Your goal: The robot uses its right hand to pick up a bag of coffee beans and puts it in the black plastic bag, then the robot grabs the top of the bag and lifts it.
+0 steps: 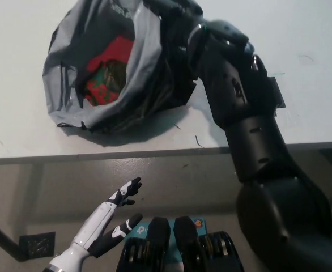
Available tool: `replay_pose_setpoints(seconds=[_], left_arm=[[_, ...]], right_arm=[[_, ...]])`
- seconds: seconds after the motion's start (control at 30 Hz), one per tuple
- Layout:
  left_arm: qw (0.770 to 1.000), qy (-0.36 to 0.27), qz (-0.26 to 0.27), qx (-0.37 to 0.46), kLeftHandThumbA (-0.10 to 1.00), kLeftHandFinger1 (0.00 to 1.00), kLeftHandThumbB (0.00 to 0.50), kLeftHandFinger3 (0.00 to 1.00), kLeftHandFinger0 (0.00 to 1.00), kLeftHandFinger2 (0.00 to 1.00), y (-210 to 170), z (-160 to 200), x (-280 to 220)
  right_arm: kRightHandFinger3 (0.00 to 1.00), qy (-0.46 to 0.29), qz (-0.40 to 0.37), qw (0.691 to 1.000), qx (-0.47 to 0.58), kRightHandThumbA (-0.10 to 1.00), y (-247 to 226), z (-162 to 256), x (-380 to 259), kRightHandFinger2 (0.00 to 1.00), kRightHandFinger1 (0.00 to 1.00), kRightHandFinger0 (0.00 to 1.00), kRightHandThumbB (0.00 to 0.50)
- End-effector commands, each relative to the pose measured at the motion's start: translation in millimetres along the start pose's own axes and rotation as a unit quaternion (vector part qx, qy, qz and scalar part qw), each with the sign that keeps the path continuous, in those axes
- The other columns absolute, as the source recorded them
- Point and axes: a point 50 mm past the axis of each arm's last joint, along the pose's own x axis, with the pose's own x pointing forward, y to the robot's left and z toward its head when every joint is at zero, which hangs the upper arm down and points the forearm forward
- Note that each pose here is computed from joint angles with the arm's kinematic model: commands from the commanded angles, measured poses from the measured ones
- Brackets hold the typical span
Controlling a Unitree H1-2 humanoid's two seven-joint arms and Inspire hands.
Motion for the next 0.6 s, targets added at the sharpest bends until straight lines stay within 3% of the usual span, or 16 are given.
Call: replay_pose_setpoints(seconds=[0.0,0.23,0.3,0.37,0.57], left_arm=[[1.000,-0.026,0.007,0.001,0.92,0.95,0.216,1.00,0.88,1.00,9,10,8],[1.000,-0.029,0.006,-0.001,0.92,0.94,0.216,1.00,0.88,1.00,7,10,8],[1.000,-0.030,0.007,-0.005,0.91,0.94,0.222,1.00,0.88,1.00,5,10,8],[1.000,-0.030,0.007,-0.006,0.91,0.94,0.222,1.00,0.88,1.00,4,10,8],[1.000,-0.031,0.001,0.000,0.90,0.97,0.208,1.00,0.95,1.00,2,11,9]], right_arm=[[1.00,-0.101,0.160,0.980,0.068,-0.10,171,150,-37,0.46,0.00,0.00,0.154],[1.00,-0.104,0.169,0.977,0.081,-0.10,194,181,-47,0.50,0.00,0.00,0.151],[1.00,-0.108,0.169,0.976,0.082,-0.10,203,201,-51,0.52,0.01,0.00,0.110],[1.00,-0.111,0.171,0.976,0.081,-0.10,209,213,-53,0.54,0.01,0.00,0.116],[1.00,-0.130,0.183,0.972,0.069,-0.10,232,270,-75,0.61,0.05,0.00,0.106]])
